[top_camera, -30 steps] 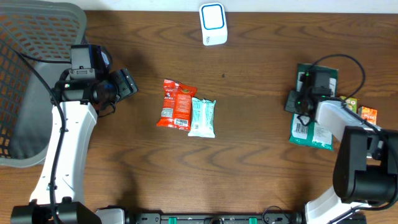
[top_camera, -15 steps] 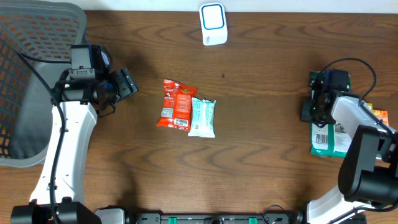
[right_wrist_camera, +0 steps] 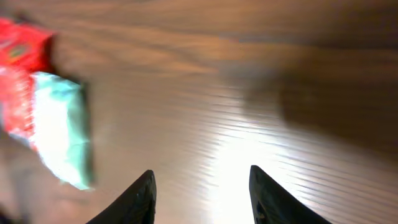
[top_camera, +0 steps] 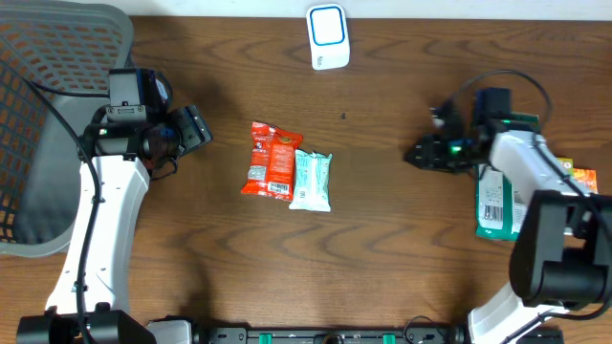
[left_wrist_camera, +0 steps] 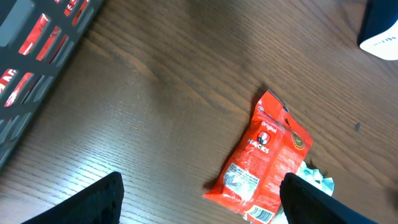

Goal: Scan the item barcode
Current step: 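Move the right gripper left to the pale green wipes pack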

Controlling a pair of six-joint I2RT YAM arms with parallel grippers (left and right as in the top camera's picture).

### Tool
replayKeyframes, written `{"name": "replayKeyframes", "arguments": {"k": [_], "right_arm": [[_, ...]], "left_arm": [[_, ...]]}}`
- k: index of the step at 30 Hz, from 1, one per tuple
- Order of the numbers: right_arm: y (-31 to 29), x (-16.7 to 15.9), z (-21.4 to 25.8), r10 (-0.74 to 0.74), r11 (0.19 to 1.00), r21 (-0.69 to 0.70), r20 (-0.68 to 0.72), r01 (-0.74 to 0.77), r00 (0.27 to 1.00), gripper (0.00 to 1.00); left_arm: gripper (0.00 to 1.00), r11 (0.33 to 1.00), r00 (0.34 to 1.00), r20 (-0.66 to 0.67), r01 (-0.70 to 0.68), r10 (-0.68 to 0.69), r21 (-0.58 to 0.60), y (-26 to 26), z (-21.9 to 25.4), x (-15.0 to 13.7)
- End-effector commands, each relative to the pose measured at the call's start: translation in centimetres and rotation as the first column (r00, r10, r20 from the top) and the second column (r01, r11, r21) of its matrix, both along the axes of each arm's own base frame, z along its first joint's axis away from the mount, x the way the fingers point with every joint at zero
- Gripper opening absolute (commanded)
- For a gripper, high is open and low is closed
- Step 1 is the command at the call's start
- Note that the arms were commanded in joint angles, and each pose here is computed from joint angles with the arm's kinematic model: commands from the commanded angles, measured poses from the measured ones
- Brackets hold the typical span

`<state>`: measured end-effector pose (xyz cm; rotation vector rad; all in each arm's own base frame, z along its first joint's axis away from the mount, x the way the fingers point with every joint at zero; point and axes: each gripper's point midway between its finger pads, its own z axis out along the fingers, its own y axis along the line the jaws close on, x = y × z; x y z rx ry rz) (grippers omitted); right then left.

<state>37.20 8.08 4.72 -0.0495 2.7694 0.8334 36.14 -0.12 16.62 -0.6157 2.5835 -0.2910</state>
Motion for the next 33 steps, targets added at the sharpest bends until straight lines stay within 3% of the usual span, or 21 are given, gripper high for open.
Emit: {"name": "replayKeyframes", "arguments": {"k": [1, 12, 18, 19, 21, 22, 33], "right_arm": [[5.1, -0.2, 1.3, 0.044, 0.993, 0.107, -0.014, -0.043, 0.999, 0.45], [13.2, -1.9, 0.2, 0.125, 0.991, -0.037, 0.008, -0.125, 0.992, 0.51], [15.3, -2.2, -0.2, 0.092, 0.990, -0.114, 0.035, -0.088, 0.995, 0.52], [15.8, -2.4, -0.1, 0.102, 0.989, -0.112, 0.041, -0.097, 0.994, 0.52], [16.6, -2.7, -0.1, 0.114, 0.988, -0.110, 0.048, -0.108, 0.992, 0.52], [16.9, -2.7, -0.1, 0.109, 0.988, -0.113, 0.051, -0.103, 0.993, 0.52], [17.9, -3.0, -2.0, 0.079, 0.993, -0.091, 0.005, -0.078, 0.997, 0.61]], "left_arm": [[0.81, 1.000, 1.000, 0.007, -0.009, 0.009, 0.011, 0.3, 0.3, 0.2], [0.81, 1.000, 1.000, 0.008, -0.008, 0.008, 0.008, 0.2, 0.4, 0.2], [0.81, 1.000, 1.000, 0.015, -0.006, 0.006, 0.006, 0.2, 0.5, 0.4], [0.72, 1.000, 1.000, 0.010, 0.004, -0.004, -0.011, -0.2, 0.4, 0.3], [0.22, 0.998, 0.999, 0.002, 0.033, -0.033, -0.059, -1.2, 0.3, 0.0], [0.09, 0.994, 0.998, -0.004, 0.056, -0.057, -0.089, -2.1, 0.3, -0.2], [0.08, 0.953, 0.951, -0.080, 0.293, -0.299, -0.082, -9.9, -2.4, -2.3]]}}
